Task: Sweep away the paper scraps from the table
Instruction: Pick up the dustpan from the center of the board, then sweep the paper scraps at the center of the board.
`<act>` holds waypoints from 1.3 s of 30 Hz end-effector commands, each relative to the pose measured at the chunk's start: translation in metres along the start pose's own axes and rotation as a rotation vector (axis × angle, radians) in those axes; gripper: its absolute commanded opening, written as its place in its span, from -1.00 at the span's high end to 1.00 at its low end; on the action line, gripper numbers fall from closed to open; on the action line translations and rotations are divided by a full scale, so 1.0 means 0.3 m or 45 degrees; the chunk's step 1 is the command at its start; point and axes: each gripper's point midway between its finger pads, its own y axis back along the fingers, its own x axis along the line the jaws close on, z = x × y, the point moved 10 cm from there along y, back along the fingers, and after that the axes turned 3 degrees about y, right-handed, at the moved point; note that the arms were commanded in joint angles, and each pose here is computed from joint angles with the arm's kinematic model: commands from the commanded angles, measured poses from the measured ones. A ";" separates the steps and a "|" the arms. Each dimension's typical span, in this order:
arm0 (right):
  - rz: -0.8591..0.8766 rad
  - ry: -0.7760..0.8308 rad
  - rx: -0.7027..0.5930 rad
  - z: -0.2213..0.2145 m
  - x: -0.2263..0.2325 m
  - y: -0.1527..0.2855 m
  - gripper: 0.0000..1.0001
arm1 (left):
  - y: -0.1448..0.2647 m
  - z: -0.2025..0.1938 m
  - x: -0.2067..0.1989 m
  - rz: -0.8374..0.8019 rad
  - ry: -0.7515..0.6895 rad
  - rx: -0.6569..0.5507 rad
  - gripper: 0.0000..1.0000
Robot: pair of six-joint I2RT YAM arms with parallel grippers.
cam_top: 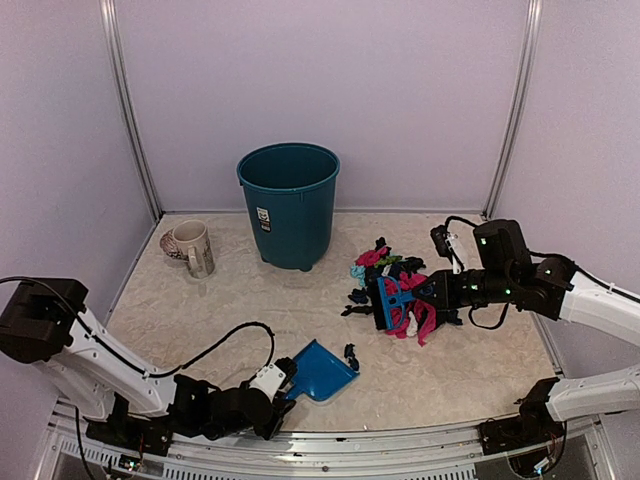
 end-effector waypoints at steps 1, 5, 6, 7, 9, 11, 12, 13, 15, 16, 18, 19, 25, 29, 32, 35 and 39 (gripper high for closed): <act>0.036 0.011 0.014 -0.007 0.020 0.000 1.00 | 0.016 0.031 -0.016 -0.019 -0.008 -0.010 0.68; 0.071 0.034 0.046 -0.014 0.034 -0.008 1.00 | 0.035 0.049 -0.033 -0.026 -0.024 -0.004 0.72; 0.069 0.037 0.054 -0.016 0.037 -0.011 1.00 | 0.042 0.052 -0.037 -0.028 -0.030 0.006 0.72; 0.068 0.043 0.055 -0.015 0.040 -0.011 1.00 | 0.048 0.054 -0.041 -0.031 -0.034 0.014 0.72; 0.071 0.055 0.055 -0.011 0.048 -0.012 1.00 | 0.066 0.061 -0.050 -0.040 -0.044 0.030 0.72; 0.085 0.071 0.061 -0.007 0.055 -0.014 1.00 | 0.087 0.068 -0.058 -0.051 -0.041 0.049 0.73; 0.092 0.081 0.067 -0.006 0.059 -0.017 1.00 | 0.099 0.067 -0.060 -0.052 -0.041 0.059 0.73; 0.105 0.087 0.082 -0.007 0.063 -0.023 1.00 | 0.112 0.069 -0.063 -0.055 -0.039 0.066 0.72; 0.128 0.103 0.108 -0.010 0.073 -0.039 1.00 | 0.135 0.069 -0.065 -0.056 -0.032 0.087 0.72; 0.148 0.112 0.119 -0.012 0.083 -0.048 1.00 | 0.147 0.069 -0.066 -0.060 -0.028 0.100 0.72; 0.197 0.126 0.144 -0.017 0.104 -0.069 1.00 | 0.161 0.065 -0.062 -0.061 -0.015 0.138 0.71; 0.219 0.133 0.155 -0.018 0.116 -0.080 1.00 | 0.168 0.064 -0.061 -0.057 -0.011 0.155 0.71; 0.322 0.153 0.231 -0.040 0.156 -0.134 1.00 | 0.191 0.058 -0.058 -0.027 -0.018 0.218 0.71; 0.350 0.154 0.302 -0.073 0.164 -0.172 1.00 | 0.198 0.061 -0.058 -0.011 -0.033 0.237 0.71; 0.285 0.143 0.342 -0.089 0.146 -0.206 1.00 | 0.200 0.073 -0.063 -0.006 -0.054 0.222 0.71; 0.174 0.138 0.371 -0.091 0.125 -0.230 1.00 | 0.196 0.091 -0.075 0.001 -0.080 0.199 0.70; 0.003 0.159 0.386 -0.078 0.075 -0.243 1.00 | 0.172 0.099 -0.086 -0.013 -0.093 0.190 0.70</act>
